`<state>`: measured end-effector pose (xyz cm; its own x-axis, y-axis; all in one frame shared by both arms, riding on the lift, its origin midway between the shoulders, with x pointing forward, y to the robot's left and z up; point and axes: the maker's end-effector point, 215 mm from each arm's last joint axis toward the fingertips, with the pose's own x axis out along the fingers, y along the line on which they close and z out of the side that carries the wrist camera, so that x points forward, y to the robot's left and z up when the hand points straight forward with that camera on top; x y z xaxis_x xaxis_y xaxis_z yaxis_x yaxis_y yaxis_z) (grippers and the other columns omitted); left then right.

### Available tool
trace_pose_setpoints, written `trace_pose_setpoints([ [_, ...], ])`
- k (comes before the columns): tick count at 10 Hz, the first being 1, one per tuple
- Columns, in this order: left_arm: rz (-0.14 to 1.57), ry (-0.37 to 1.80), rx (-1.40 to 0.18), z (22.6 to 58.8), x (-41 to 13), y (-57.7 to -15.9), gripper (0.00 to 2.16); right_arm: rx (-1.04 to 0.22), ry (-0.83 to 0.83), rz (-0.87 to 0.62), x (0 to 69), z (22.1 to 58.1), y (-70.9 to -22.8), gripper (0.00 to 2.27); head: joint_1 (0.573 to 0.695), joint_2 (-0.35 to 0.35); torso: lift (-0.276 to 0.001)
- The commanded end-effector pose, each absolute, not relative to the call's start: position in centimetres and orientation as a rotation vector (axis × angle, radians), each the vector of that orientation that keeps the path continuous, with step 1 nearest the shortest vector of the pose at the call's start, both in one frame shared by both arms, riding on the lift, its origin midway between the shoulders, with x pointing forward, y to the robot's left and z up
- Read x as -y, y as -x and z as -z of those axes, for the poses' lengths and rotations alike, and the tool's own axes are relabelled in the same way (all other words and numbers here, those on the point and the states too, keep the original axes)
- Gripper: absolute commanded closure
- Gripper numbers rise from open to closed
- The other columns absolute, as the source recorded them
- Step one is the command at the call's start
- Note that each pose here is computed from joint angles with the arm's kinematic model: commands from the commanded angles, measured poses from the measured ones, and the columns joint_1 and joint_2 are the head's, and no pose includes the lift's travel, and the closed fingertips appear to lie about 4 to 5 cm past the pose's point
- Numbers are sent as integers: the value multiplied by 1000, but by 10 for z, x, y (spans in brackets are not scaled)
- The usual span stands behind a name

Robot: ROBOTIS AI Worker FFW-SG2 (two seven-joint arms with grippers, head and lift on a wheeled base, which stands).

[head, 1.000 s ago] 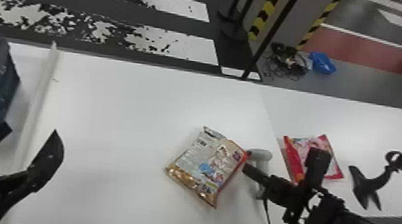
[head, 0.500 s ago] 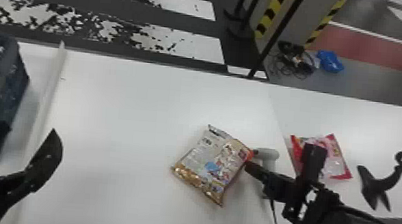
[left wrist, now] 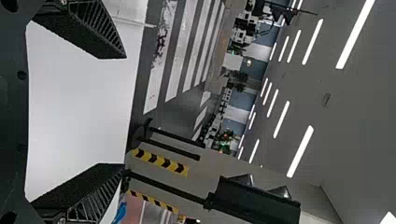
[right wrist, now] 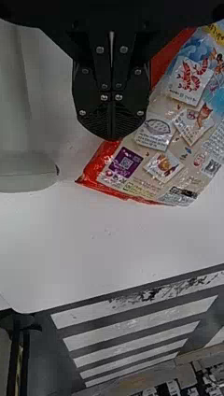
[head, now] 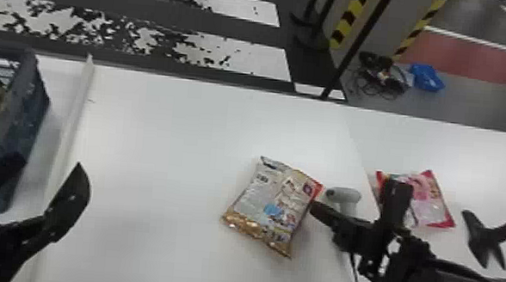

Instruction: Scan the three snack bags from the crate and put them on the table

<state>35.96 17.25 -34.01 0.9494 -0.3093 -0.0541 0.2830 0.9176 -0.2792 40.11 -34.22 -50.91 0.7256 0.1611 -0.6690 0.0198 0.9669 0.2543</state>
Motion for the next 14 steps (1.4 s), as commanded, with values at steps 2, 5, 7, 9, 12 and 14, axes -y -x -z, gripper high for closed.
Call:
trace_pose_setpoints([
  [2, 300, 267, -95, 340, -177, -357, 36, -763, -210, -113, 320, 514, -412, 2047, 695, -243, -94],
  [5, 295, 269, -93, 341, -183, -355, 36, -759, -145, -142, 298, 516, -430, 2047, 695, -193, -94],
  [7, 293, 270, -93, 341, -183, -355, 36, -755, -131, -152, 292, 516, -435, 2047, 695, -165, -94],
  [9, 290, 273, -91, 340, -183, -356, 36, -743, -128, -152, 292, 514, -439, 2047, 695, -156, -94],
  [12, 288, 276, -93, 343, -182, -359, 36, -626, -105, -144, 293, 474, -431, 2047, 695, -160, -94],
  [14, 271, 281, -88, 343, -183, -365, 36, -535, -125, -203, 254, 433, -424, 2047, 695, -150, -94],
])
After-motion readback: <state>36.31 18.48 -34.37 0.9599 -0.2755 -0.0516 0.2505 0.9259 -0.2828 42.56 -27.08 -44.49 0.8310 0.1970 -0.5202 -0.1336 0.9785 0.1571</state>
